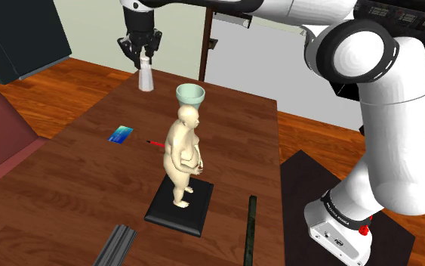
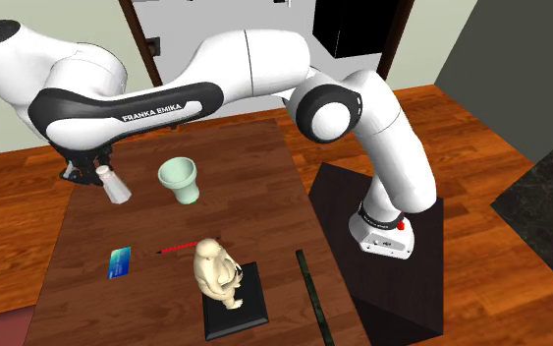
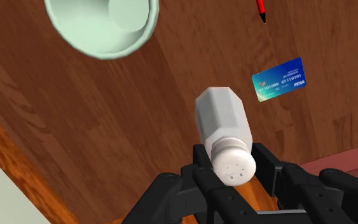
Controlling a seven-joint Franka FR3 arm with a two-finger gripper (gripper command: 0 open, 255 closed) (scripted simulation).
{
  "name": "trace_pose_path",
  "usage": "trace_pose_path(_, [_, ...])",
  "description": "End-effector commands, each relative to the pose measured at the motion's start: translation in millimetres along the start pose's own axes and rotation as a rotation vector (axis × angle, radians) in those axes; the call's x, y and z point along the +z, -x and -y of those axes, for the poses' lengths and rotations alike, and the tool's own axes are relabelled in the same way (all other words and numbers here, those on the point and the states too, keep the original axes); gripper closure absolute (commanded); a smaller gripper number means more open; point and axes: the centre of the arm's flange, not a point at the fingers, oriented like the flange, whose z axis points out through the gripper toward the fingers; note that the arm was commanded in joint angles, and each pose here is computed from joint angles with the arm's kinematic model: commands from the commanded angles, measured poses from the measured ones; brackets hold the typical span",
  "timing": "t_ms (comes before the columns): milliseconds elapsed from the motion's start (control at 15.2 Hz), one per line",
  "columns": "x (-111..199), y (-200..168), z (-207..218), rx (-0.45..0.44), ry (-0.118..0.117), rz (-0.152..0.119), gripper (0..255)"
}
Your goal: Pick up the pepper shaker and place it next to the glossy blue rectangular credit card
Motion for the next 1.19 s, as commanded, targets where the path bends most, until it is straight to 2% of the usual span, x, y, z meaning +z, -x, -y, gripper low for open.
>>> trace_pose_path(0, [10.4,1.9,0.4,0.0,0.0,-0.001,255])
trace_pose_path(1122, [98.8,15.3,7.8,0.0,0.0,-0.001,255])
